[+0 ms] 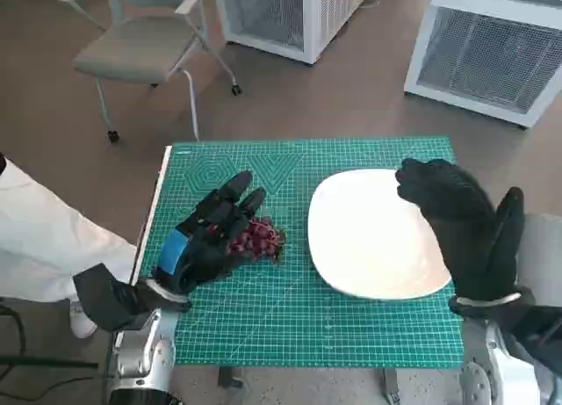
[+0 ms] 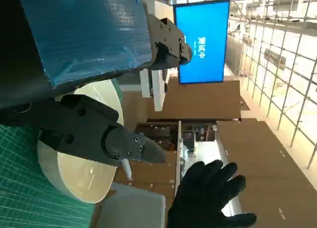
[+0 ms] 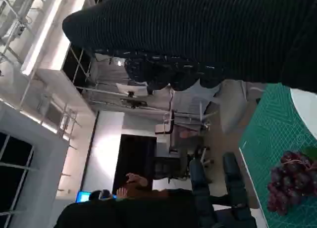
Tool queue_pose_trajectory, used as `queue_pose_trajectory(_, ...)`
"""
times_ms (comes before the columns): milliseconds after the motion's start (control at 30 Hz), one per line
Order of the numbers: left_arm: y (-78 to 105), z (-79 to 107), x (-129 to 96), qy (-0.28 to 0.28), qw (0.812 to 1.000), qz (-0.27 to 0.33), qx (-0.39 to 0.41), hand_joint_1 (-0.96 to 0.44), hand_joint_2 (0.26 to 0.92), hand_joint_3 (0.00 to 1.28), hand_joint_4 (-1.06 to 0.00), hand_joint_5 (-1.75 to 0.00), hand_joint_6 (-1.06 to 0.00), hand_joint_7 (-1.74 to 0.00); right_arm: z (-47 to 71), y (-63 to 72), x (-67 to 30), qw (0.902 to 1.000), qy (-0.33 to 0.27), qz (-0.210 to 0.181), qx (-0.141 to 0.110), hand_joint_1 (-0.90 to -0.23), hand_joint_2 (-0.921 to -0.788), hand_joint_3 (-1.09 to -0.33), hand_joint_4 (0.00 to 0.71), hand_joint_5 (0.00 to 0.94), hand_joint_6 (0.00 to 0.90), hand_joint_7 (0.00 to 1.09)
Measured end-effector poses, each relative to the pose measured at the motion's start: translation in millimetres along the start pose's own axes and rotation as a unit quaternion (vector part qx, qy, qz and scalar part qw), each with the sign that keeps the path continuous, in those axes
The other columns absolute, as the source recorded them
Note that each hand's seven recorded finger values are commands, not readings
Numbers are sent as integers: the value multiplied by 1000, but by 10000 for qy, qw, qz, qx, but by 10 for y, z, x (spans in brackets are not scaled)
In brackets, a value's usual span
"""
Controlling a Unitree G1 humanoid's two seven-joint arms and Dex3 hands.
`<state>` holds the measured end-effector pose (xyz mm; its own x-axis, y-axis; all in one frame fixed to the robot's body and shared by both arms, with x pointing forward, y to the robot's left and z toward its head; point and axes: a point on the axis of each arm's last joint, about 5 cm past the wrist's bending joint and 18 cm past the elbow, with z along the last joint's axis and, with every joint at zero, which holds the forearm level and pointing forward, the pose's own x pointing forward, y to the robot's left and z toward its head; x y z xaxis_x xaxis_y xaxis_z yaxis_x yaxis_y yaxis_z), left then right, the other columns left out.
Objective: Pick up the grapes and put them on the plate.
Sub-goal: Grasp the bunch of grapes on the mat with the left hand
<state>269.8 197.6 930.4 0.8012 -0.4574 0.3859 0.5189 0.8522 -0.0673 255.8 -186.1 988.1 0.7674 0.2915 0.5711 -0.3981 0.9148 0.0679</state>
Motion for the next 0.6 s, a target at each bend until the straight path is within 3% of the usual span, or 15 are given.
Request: queue_pose_trajectory(600,0,0,0,2,10000,7,1,-443,921,57,-277,0,-355,-3,0,0,0,10000,4,-1,2,-386,-921,-607,422,711,197,969)
